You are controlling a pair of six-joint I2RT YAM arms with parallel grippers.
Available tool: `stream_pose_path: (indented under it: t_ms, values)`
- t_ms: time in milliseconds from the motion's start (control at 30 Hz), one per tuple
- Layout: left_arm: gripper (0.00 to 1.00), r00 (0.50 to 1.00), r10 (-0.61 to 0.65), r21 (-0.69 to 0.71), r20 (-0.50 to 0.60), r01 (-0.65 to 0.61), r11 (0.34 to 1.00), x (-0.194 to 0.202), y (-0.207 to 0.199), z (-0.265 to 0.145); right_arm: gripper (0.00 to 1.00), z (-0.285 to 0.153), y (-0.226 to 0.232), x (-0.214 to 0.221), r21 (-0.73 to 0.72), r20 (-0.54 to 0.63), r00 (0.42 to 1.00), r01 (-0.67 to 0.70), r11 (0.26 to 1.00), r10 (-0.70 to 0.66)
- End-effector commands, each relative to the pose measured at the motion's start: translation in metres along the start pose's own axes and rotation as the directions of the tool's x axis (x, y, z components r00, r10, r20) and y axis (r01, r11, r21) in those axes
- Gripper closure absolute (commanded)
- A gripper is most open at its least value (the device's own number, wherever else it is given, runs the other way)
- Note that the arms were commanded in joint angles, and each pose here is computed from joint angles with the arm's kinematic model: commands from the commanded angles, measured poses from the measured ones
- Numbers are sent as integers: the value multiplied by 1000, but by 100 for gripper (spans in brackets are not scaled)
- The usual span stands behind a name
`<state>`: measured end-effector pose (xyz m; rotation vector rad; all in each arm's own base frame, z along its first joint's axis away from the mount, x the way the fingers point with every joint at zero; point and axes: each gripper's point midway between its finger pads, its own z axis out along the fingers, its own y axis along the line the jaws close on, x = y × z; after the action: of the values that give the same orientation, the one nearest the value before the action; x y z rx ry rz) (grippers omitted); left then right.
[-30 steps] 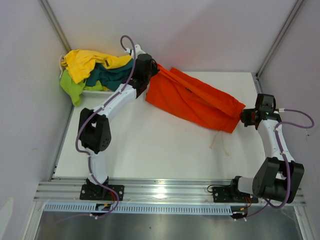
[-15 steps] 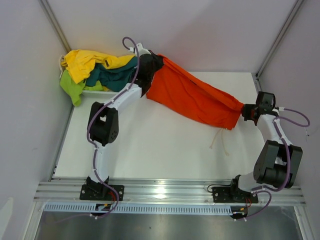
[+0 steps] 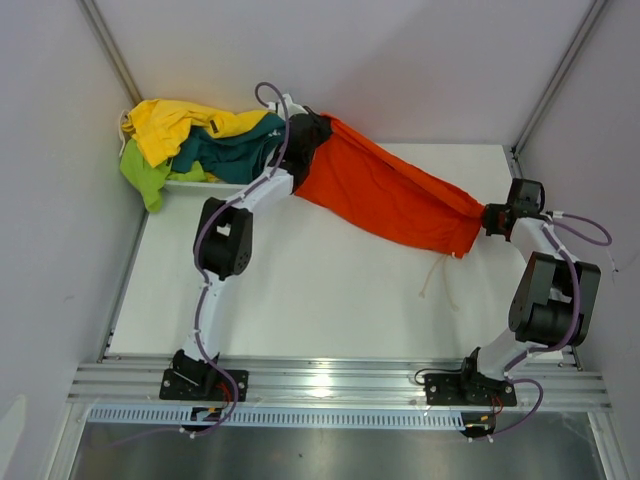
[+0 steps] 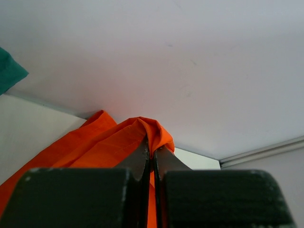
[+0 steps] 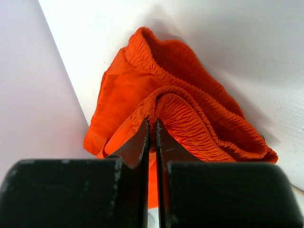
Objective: Fold and stack the shorts
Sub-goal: Fold the shorts
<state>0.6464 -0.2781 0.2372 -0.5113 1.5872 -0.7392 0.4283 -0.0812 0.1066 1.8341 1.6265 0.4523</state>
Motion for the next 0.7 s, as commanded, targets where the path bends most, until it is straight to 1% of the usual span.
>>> stream_pose_path:
  t_ms: [0,67,100,133,167,200,233,267,367,400,433,467,500,533,567,600,667]
  values:
    - [100,984,-76,25,163,73,997,-48,2,17,100,6,9,-31,-6,138,989,-45,999,45]
    - [98,982,-88,25,165,85,996,-45,4,20,100,11,9,-33,-11,156,986,-55,998,56]
    - [92,981,-99,31,166,95,995,-44,5,23,100,12,11,-33,-13,160,985,-59,998,60]
    - [88,981,-100,26,164,97,995,-39,9,26,100,16,10,-33,-6,161,985,-56,998,56]
    - [87,981,-103,27,164,100,995,-38,10,28,100,17,10,-34,-4,165,985,-54,999,54]
    - [90,981,-105,31,163,102,994,-37,9,29,99,19,10,-35,0,172,983,-57,998,56]
    - [91,982,-102,22,158,99,995,-33,16,32,97,22,14,-36,-16,174,983,-57,998,59]
    - [90,980,-107,33,168,103,994,-38,10,33,94,22,16,-37,-23,178,983,-52,998,55]
    - [88,977,-104,26,185,101,995,-43,15,35,91,27,30,-40,-68,180,983,-20,997,33]
    - [85,976,-99,28,195,95,995,-48,15,35,87,28,34,-40,-79,181,983,-12,997,26]
    - [85,976,-96,27,195,92,995,-47,17,36,82,28,43,-42,-99,187,982,-3,995,22]
    - [74,975,-98,31,198,94,995,-50,15,35,71,33,43,-42,-88,186,983,18,996,-1]
    - [65,976,-99,37,195,93,995,-53,15,36,40,31,53,-44,-90,189,982,30,995,-13]
    - [59,974,-99,41,202,93,995,-57,14,36,27,31,56,-45,-85,190,981,42,996,-25]
    - [48,977,-96,47,193,88,995,-57,13,36,15,34,54,-46,-65,203,978,51,997,-37]
    - [41,976,-94,50,195,86,995,-60,11,35,4,34,56,-47,-60,209,976,69,996,-55]
    - [29,975,-82,56,208,72,996,-67,6,33,1,32,63,-50,-83,218,975,70,994,-51]
